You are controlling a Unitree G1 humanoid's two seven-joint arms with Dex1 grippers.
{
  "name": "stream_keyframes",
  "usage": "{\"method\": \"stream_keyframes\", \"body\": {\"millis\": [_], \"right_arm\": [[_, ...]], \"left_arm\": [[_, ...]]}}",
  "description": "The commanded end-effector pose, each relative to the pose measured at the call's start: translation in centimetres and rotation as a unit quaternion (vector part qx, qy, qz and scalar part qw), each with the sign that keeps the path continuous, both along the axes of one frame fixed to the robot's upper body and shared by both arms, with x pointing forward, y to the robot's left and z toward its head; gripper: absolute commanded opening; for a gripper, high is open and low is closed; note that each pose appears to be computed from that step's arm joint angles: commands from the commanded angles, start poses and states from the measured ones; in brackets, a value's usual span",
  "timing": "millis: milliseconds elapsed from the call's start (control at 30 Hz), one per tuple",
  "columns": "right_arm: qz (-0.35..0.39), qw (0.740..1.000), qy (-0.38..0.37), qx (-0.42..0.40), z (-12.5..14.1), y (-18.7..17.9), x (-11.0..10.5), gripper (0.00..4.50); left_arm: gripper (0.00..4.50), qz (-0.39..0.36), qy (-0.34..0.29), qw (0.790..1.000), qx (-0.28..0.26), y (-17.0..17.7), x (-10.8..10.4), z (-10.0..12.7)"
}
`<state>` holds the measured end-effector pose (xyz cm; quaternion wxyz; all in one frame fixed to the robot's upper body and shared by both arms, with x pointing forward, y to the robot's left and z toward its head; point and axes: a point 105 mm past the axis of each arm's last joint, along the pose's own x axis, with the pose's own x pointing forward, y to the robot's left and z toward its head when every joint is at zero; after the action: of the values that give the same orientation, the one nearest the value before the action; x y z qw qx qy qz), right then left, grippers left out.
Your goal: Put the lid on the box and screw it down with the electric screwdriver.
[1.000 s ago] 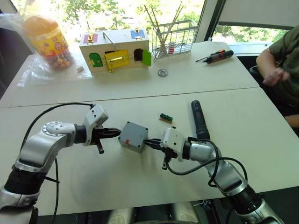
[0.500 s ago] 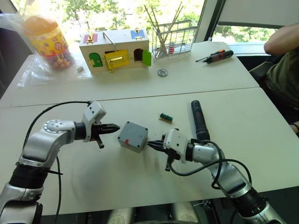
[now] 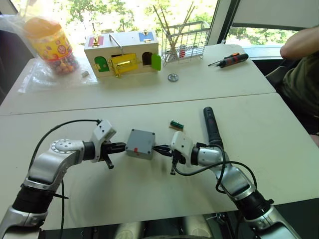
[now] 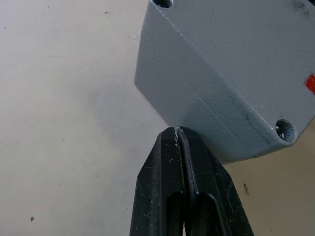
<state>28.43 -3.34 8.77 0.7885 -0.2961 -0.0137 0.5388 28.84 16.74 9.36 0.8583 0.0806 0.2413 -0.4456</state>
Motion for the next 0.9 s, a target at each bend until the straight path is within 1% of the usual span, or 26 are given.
{"method": "stream_keyframes", "body": {"millis": [33,267,333,467,600,700,767,800,833,867,900], "right_arm": [[0.023,0.999,-0.025,0.021,1.3,1.0,-0.1,0.03],[0.018,0.999,-0.026,0.030,1.2,1.2,0.2,0.03],[0.013,0.998,-0.028,0.051,2.0,1.4,0.4,0.03],[0.026,0.998,-0.043,0.048,2.8,2.1,0.4,0.03],[0.001,0.998,-0.056,0.039,4.0,0.3,0.8,0.03],[-0.025,0.997,-0.066,0.044,5.7,-1.3,0.8,0.03],[-0.040,0.996,-0.063,0.047,7.3,-2.7,0.2,0.03],[-0.044,0.996,-0.060,0.046,7.7,-3.1,0.0,0.03],[-0.048,0.996,-0.058,0.043,8.0,-3.5,-0.3,0.03],[-0.057,0.996,-0.049,0.041,8.2,-4.4,-0.6,0.03],[-0.084,0.995,-0.031,0.050,8.4,-5.6,-0.9,0.03]], "left_arm": [[0.00,-0.009,-0.020,1.000,-0.016,-0.6,-0.4,1.2],[0.00,0.002,-0.021,1.000,-0.016,-0.2,-0.5,1.4],[0.00,0.002,-0.023,1.000,-0.009,0.3,-0.4,1.7],[0.00,0.021,-0.032,0.999,0.002,2.3,-0.1,3.1],[0.00,0.024,-0.029,0.999,0.021,4.9,-0.6,6.0],[0.00,0.030,-0.042,0.999,0.014,6.1,-0.5,8.1],[0.00,-0.004,-0.083,0.997,0.002,5.6,-0.4,10.5],[0.00,-0.017,-0.093,0.995,0.000,5.3,-0.4,11.1],[0.00,-0.027,-0.099,0.995,-0.001,5.0,-0.3,11.5],[0.00,-0.047,-0.094,0.994,-0.019,3.9,0.0,11.9],[0.00,-0.087,-0.085,0.992,-0.038,2.3,0.0,12.1]]}}
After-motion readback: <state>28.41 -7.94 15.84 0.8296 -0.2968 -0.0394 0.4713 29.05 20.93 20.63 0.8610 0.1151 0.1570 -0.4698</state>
